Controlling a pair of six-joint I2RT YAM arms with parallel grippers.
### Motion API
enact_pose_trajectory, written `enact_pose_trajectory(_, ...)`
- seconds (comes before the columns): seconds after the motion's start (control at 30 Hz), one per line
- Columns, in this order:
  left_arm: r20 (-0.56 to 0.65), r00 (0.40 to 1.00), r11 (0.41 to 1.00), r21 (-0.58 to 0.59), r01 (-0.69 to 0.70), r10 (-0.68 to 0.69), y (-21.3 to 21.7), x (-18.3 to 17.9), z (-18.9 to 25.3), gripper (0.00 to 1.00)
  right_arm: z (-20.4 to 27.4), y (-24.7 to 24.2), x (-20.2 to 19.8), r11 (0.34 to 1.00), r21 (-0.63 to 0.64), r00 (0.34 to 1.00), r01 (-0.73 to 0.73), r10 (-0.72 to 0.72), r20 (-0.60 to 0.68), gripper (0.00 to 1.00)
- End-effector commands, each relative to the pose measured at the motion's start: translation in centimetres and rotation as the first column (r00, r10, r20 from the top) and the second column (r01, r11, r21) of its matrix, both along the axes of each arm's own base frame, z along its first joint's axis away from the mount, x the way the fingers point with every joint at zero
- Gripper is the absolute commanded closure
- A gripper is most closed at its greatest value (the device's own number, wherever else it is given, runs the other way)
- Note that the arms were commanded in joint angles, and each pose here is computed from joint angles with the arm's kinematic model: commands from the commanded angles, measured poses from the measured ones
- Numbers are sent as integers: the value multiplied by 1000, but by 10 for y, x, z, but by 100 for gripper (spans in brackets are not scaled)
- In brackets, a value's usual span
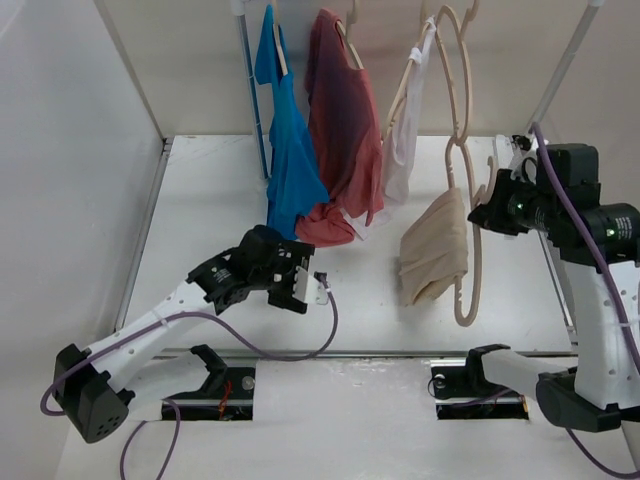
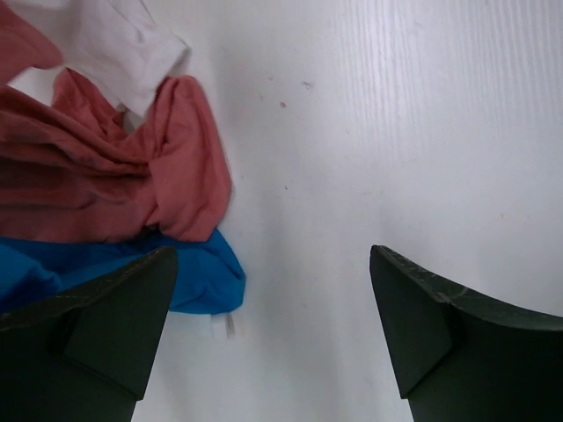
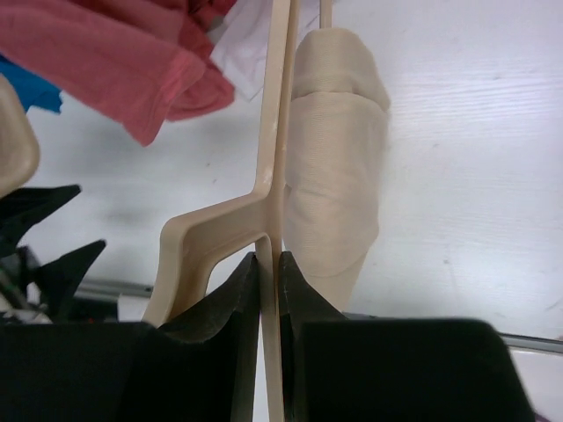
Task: Place the trousers on the hanger
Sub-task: Place the hanger at the clothesline.
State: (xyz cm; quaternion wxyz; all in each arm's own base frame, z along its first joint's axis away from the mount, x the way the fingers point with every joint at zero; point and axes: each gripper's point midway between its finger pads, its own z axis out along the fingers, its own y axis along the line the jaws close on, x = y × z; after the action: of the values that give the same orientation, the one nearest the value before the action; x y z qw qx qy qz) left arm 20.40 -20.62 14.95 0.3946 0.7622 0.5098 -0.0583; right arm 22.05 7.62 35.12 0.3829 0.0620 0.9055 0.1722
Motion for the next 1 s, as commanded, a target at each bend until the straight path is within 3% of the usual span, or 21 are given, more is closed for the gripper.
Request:
enact_pose_trajectory(0.0, -54, 998, 988, -153, -26, 18, -26, 2, 40, 11, 30, -34, 1, 985, -132, 990, 111, -97, 105, 100)
enact_pose_trajectory(0.33, -170, 985, 969, -237, -73, 33, -38, -8, 54, 12, 64, -55, 38, 952, -213, 959, 220, -171, 227, 100)
enact_pose_trajectory(0.67, -265, 963, 940, -313, -132, 47, -43, -20, 72, 13, 141, -64, 95, 938, -224, 875, 265, -137, 464, 100)
enact_pose_trajectory(0.83, -394, 919, 837, -495, -233, 23, -72, -20, 134, 19, 151, -66, 106, 933, -166, 844, 318, -199, 497, 100)
enact_pose_trajectory(0.87, -503, 864, 818, -504, -276, -19, -86, -25, 141, 23, 154, -67, 107, 932, -147, 835, 332, -218, 506, 100)
enact_pose_trajectory(0.93, -515, 848, 745, -615, -260, -129, -108, -24, 196, 24, 150, -66, 102, 933, -111, 833, 341, -246, 496, 100)
enact_pose_trajectory(0.97, -564, 802, 741, -620, -257, -194, -123, -25, 202, 24, 148, -66, 102, 934, -99, 831, 344, -254, 494, 100)
